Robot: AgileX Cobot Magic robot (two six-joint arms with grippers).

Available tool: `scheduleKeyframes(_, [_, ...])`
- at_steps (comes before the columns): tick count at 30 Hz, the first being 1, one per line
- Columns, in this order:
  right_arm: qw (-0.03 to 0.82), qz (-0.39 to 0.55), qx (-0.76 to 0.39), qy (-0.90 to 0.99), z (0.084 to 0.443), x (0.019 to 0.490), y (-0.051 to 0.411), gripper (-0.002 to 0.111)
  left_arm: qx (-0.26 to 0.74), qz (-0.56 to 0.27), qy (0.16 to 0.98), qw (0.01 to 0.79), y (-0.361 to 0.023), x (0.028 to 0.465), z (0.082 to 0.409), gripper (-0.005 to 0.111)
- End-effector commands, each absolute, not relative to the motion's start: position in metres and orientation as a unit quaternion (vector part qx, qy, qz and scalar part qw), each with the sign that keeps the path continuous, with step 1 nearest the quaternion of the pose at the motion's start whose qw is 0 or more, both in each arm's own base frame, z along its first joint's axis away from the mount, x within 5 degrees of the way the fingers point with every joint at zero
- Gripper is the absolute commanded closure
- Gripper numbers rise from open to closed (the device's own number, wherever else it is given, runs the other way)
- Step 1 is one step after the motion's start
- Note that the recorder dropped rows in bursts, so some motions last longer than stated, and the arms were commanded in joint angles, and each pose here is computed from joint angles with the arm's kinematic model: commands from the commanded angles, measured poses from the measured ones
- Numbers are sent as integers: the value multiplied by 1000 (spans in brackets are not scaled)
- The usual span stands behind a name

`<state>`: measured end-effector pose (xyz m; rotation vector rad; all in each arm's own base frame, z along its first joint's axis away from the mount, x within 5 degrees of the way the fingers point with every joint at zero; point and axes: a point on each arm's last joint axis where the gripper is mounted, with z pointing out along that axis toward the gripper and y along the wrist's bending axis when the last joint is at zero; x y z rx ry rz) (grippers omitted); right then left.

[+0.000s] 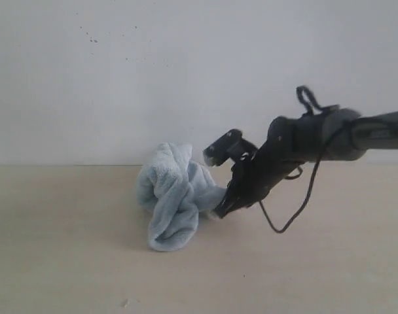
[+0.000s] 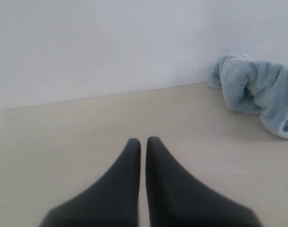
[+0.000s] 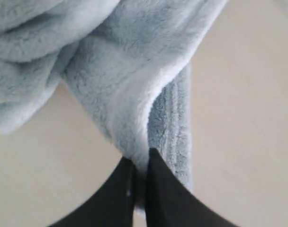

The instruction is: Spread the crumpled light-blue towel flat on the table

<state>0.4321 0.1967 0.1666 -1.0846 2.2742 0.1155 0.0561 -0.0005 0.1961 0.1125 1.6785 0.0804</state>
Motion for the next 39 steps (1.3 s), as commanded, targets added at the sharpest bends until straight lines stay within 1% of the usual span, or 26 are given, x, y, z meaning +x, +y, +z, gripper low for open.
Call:
scheduleKeyframes(1, [325, 1, -360, 874, 232, 418, 151, 102, 49, 32, 739, 672, -1, 56, 197, 103])
scheduleKeyframes(4, [355, -27, -326, 876, 271, 399, 119, 103, 49, 32, 739, 672, -1, 56, 197, 103])
scheduleKeyframes(5, [376, -50, -302, 875, 296, 386, 100, 103, 49, 32, 739, 672, -1, 56, 197, 103])
scheduleKeyframes(6, [389, -62, -291, 872, 311, 378, 91, 103, 49, 32, 739, 672, -1, 56, 197, 103])
scheduleKeyframes(7, [415, -81, -291, 858, 338, 361, 81, 103, 49, 32, 739, 672, -1, 56, 197, 103])
scheduleKeyframes(8, [430, -88, -298, 848, 353, 351, 79, 103, 49, 32, 739, 672, -1, 56, 197, 103])
scheduleKeyframes(9, [464, -94, -302, 828, 382, 331, 74, 103, 49, 32, 739, 672, -1, 56, 197, 103])
scheduleKeyframes(10, [492, -84, -290, 817, 403, 314, 71, 103, 49, 32, 739, 672, -1, 56, 197, 103])
scheduleKeyframes(14, [495, -70, -261, 825, 438, 260, 58, 103, 49, 32, 739, 672, -1, 56, 197, 103])
scheduleKeyframes(18, [474, -61, -238, 845, 453, 216, 46, 103, 49, 32, 739, 672, -1, 56, 197, 103])
scheduleKeyframes(21, [495, -50, -224, 838, 467, 191, 40, 103, 49, 32, 739, 672, -1, 56, 197, 103])
scheduleKeyframes(25, [496, -38, -222, 838, 470, 178, 39, 103, 49, 32, 739, 672, -1, 56, 197, 103])
scheduleKeyframes(29, [425, -37, -231, 874, 456, 170, 37, 103, 49, 32, 739, 672, -1, 56, 197, 103])
scheduleKeyframes(32, [395, -37, -235, 887, 443, 164, 35, 103, 49, 32, 739, 672, -1, 56, 197, 103])
scheduleKeyframes(36, [343, -55, -240, 907, 413, 151, 28, 103, 49, 32, 739, 672, -1, 56, 197, 103])
scheduleKeyframes(37, [332, -72, -239, 910, 404, 147, 24, 103, 49, 32, 739, 672, -1, 56, 197, 103])
scheduleKeyframes(38, [310, -120, -226, 916, 386, 138, 13, 103, 49, 32, 739, 672, -1, 56, 197, 103])
scheduleKeyframes(39, [303, -144, -213, 918, 378, 133, 7, 103, 49, 32, 739, 672, -1, 56, 197, 103])
